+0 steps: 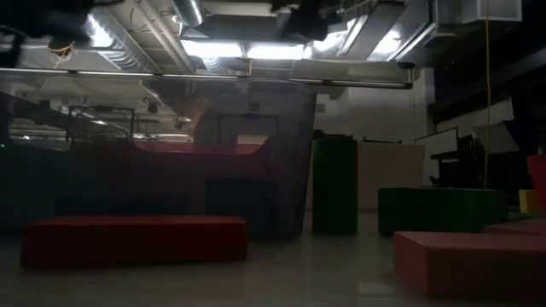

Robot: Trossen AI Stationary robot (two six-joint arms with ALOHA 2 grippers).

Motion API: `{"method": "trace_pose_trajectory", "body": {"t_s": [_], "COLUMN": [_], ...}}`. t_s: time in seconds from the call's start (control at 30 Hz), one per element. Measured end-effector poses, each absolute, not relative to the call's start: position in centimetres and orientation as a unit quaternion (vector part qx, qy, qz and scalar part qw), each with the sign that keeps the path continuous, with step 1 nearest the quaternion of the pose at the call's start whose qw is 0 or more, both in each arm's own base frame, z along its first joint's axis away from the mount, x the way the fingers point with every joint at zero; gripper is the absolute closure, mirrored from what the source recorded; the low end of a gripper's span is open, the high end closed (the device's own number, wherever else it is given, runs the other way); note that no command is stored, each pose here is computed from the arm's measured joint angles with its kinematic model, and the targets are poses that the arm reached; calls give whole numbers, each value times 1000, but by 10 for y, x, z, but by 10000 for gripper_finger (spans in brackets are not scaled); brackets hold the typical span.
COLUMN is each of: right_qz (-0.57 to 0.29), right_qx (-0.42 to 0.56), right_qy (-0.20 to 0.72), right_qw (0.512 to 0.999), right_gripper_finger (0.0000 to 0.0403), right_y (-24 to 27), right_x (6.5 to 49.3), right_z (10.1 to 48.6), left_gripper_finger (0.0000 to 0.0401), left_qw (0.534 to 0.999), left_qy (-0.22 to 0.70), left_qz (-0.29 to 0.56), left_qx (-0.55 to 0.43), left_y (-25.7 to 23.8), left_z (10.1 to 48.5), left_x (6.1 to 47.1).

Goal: Sort blocks
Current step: Put the blue block into the black transparent bin

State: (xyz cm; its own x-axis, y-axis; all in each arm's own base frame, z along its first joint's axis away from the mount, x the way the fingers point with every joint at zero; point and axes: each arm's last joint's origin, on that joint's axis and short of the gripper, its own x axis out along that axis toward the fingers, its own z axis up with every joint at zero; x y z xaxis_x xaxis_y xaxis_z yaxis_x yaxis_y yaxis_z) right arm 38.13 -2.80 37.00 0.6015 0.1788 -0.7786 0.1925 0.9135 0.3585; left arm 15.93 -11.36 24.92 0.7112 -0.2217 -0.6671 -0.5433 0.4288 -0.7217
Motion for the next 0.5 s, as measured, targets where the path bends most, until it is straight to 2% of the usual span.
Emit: {"method": "trace_pose_trajectory", "body": {"t_s": [0.1, 0.27, 0.4, 0.5], "right_qz": [-60, -167, -186, -172], "right_qx": [187, 120, 117, 132], "right_qy": [501, 577, 627, 644], "right_qw": [843, 790, 748, 734], "right_gripper_finger": [198, 198, 198, 198], "right_y": [-30, -36, -35, -33], "right_x": [371, 351, 339, 335], "right_z": [362, 354, 351, 350], "left_gripper_finger": [359, 354, 349, 337], "left_qw": [799, 842, 870, 883], "left_qy": [317, 306, 311, 318], "left_qz": [103, 89, 81, 82], "left_qx": [-501, -435, -375, -335], "left_y": [-107, -106, -108, -107], "left_z": [256, 249, 239, 232], "left_x": [165, 184, 200, 208]}}
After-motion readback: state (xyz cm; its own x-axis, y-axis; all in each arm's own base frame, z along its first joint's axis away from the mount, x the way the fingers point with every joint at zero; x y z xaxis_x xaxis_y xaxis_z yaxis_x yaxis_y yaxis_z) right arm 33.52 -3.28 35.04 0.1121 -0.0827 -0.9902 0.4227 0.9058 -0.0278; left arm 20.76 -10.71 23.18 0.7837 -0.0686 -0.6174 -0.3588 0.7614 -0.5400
